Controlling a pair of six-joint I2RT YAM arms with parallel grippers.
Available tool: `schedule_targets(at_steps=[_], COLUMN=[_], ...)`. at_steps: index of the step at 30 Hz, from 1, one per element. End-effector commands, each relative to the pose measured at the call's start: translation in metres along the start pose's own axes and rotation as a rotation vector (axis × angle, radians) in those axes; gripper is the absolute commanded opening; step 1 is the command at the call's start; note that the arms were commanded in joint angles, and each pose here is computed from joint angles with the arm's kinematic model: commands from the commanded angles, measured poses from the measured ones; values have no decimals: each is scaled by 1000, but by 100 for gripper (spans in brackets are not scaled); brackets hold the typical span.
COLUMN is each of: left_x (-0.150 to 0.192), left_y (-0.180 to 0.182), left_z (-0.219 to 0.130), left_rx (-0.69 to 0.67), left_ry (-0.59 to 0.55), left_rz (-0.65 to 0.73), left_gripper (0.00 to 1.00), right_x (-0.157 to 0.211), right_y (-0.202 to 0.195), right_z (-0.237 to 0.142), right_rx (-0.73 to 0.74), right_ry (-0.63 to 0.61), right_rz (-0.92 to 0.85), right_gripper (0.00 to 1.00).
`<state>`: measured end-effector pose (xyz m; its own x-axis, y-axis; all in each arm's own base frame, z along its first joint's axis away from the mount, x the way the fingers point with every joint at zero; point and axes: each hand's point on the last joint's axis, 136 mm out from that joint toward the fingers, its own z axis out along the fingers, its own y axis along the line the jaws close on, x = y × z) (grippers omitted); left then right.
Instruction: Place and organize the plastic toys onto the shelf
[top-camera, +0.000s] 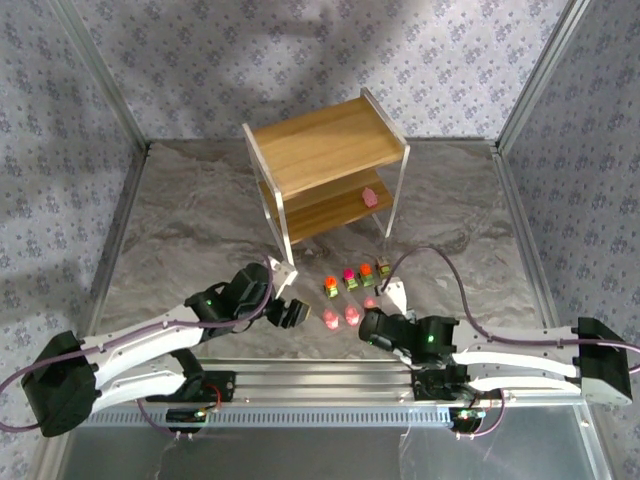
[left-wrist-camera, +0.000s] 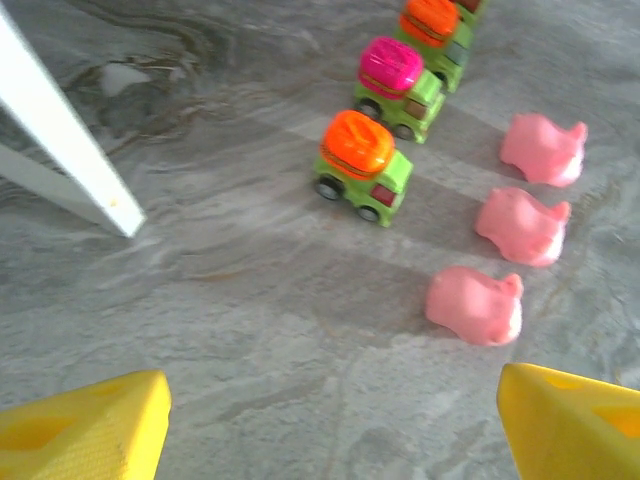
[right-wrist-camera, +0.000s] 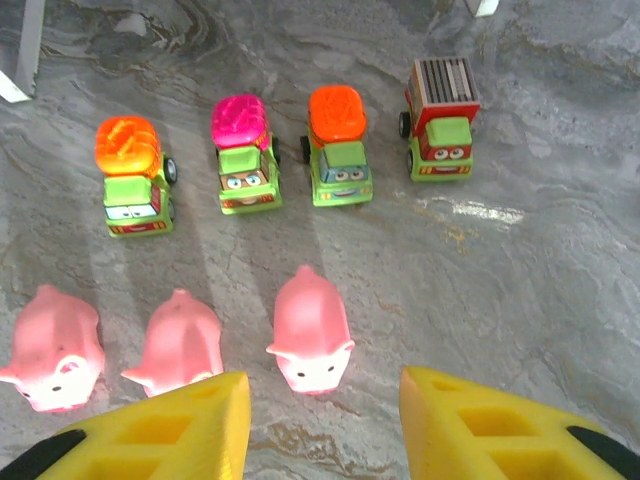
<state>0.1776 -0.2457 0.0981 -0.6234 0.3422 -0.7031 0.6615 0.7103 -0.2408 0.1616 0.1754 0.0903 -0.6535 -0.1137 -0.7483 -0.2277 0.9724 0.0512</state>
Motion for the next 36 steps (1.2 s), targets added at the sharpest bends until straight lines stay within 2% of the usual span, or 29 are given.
schedule_targets(at_steps=[1, 10, 36], left_x=[-12, -8, -10], left_y=[-20, -37, -25], left_z=[-4, 6, 9], left_rx=[61, 88, 13], left_ry=[-21, 16, 13], left_rz=[55, 115, 123], left_gripper=[85, 86, 86], right_x=[7, 17, 29], right_y=[-11, -14, 6], right_z=[2, 5, 31], right_rx=[47, 65, 24], right_ry=[-6, 13, 86], right_rz=[28, 29, 34], right_gripper=[44, 44, 43])
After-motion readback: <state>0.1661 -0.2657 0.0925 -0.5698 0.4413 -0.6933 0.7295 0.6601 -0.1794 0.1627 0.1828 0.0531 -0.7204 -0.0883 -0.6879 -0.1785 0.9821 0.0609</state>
